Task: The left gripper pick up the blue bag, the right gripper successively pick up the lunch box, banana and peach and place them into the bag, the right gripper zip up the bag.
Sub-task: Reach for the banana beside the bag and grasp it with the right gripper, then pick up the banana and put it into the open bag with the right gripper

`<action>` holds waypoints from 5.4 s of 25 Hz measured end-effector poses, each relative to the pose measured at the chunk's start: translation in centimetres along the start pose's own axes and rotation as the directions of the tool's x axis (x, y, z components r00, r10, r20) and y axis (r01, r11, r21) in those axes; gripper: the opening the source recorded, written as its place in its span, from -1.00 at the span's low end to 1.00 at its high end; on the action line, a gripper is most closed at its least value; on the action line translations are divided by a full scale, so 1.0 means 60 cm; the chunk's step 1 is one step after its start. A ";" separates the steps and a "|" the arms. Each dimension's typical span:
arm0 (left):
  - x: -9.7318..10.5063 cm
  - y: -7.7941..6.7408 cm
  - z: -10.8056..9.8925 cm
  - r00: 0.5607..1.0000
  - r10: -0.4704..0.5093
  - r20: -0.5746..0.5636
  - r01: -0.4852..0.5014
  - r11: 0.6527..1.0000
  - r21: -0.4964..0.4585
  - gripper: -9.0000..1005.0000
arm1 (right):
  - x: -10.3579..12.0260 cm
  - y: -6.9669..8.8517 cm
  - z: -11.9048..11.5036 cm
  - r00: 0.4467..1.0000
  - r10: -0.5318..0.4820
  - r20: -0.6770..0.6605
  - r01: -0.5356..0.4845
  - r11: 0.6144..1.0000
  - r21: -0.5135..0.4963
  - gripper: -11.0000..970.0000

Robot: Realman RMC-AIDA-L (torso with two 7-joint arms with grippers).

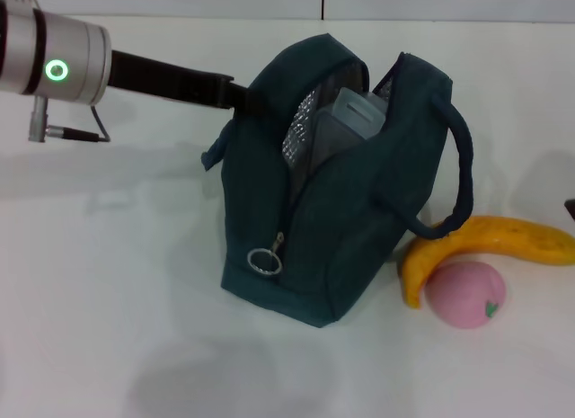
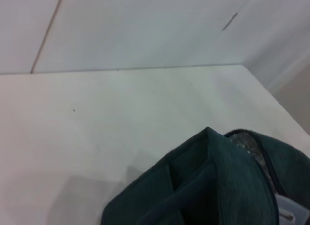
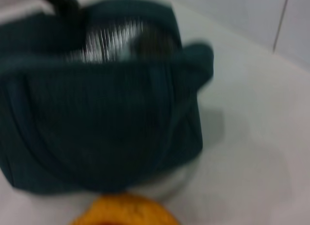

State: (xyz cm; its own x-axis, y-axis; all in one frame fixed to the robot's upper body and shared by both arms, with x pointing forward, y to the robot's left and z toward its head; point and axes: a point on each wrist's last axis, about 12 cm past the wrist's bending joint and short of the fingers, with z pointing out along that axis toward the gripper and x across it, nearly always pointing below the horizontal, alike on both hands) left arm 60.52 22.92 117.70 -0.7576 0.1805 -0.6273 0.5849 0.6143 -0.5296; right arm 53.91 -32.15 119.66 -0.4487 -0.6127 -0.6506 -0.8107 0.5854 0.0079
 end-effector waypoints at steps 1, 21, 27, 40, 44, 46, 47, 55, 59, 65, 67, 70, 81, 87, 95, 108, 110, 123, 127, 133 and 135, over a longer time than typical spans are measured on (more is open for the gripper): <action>-0.003 0.000 0.001 1.000 0.002 0.005 -0.002 1.000 -0.004 -0.86 | 0.001 0.000 0.002 1.000 0.001 -0.007 -0.001 1.000 -0.002 0.52; -0.012 0.005 -0.003 1.000 0.009 0.027 -0.009 1.000 -0.029 -0.86 | -0.018 -0.012 0.118 0.985 -0.064 -0.159 0.046 0.993 -0.110 0.52; -0.013 0.006 -0.004 0.999 0.010 0.030 -0.009 0.999 -0.033 -0.86 | -0.020 -0.011 0.133 0.978 -0.089 -0.188 0.069 0.992 -0.106 0.52; -0.011 0.008 -0.005 0.999 0.007 0.034 -0.005 0.999 -0.038 -0.86 | -0.016 -0.009 0.151 0.975 -0.090 -0.205 0.067 0.991 -0.114 0.52; -0.011 0.008 -0.005 0.999 0.006 0.034 -0.005 0.999 -0.038 -0.86 | -0.012 -0.012 0.155 0.969 -0.089 -0.230 0.065 0.992 -0.108 0.52; -0.011 0.008 -0.005 0.999 0.006 0.034 -0.005 0.999 -0.038 -0.86 | -0.010 -0.013 0.157 0.965 -0.091 -0.247 0.067 0.992 -0.106 0.46; -0.011 0.008 -0.005 0.999 0.007 0.034 -0.006 0.999 -0.038 -0.86 | -0.009 -0.013 0.158 0.963 -0.091 -0.252 0.066 0.992 -0.107 0.40; -0.012 0.008 -0.005 0.999 0.008 0.034 -0.006 0.999 -0.037 -0.86 | -0.006 -0.017 0.156 0.963 -0.083 -0.255 0.060 0.993 -0.100 -0.03; -0.012 0.008 -0.005 0.999 0.008 0.034 -0.007 0.999 -0.037 -0.86 | 0.003 -0.029 0.139 0.970 -0.055 -0.238 0.044 0.998 -0.051 -0.08; -0.013 0.007 -0.004 0.999 0.008 0.034 -0.007 0.999 -0.037 -0.86 | 0.039 -0.069 0.074 0.985 0.041 -0.170 -0.013 0.987 0.161 -0.08; -0.013 0.008 -0.005 0.999 0.006 0.035 -0.004 0.999 -0.038 -0.86 | 0.040 -0.077 0.050 0.991 0.042 -0.130 -0.009 0.969 0.245 -0.08; -0.012 0.010 -0.008 0.999 -0.001 0.033 0.002 0.999 -0.042 -0.86 | 0.008 -0.076 0.014 0.998 -0.047 -0.033 0.056 0.930 0.364 -0.08; -0.034 -0.004 -0.006 1.000 0.003 0.022 -0.002 1.000 -0.028 -0.85 | -0.143 -0.019 0.008 0.870 -0.493 0.026 0.450 0.813 0.368 -0.08; -0.046 -0.009 -0.006 1.000 0.003 0.021 -0.003 1.000 -0.026 -0.85 | -0.209 0.013 0.008 0.775 -0.631 -0.026 0.615 0.744 0.262 -0.08; -0.041 -0.005 -0.008 1.000 -0.019 0.021 0.019 0.999 -0.029 -0.85 | -0.251 0.030 -0.011 0.733 -0.679 -0.044 0.663 0.697 0.274 -0.08; -0.050 -0.009 -0.008 0.999 -0.032 0.021 0.033 0.999 -0.028 -0.85 | -0.277 0.051 -0.033 0.760 -0.650 -0.030 0.641 0.740 0.203 -0.08; -0.054 -0.012 -0.007 0.999 -0.032 0.022 0.033 0.999 -0.026 -0.85 | -0.284 0.055 -0.021 0.761 -0.648 -0.031 0.644 0.748 0.158 -0.08; -0.056 -0.013 -0.007 0.999 -0.046 -0.004 0.046 0.998 -0.037 -0.85 | -0.331 0.074 0.060 0.722 -0.669 -0.176 0.679 0.734 -0.005 -0.08; -0.055 -0.013 -0.006 0.999 -0.048 -0.004 0.048 0.998 -0.037 -0.85 | -0.352 0.075 0.073 0.703 -0.684 -0.195 0.696 0.718 -0.010 -0.08; -0.056 -0.012 -0.007 0.999 -0.052 -0.004 0.051 0.998 -0.039 -0.85 | -0.384 0.092 0.106 0.655 -0.721 -0.224 0.727 0.683 -0.071 -0.08; -0.056 -0.012 -0.008 0.999 -0.051 -0.004 0.051 0.998 -0.040 -0.85 | -0.389 0.098 0.118 0.638 -0.733 -0.236 0.735 0.671 -0.100 -0.08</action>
State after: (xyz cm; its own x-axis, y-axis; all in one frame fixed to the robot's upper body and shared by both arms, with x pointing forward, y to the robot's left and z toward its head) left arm 62.52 22.24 120.45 -0.7875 0.1523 -0.5972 0.5336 0.6532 -0.5372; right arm 62.25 -10.63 129.48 0.2199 -0.9452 -0.2415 -0.9113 -0.1106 -0.3967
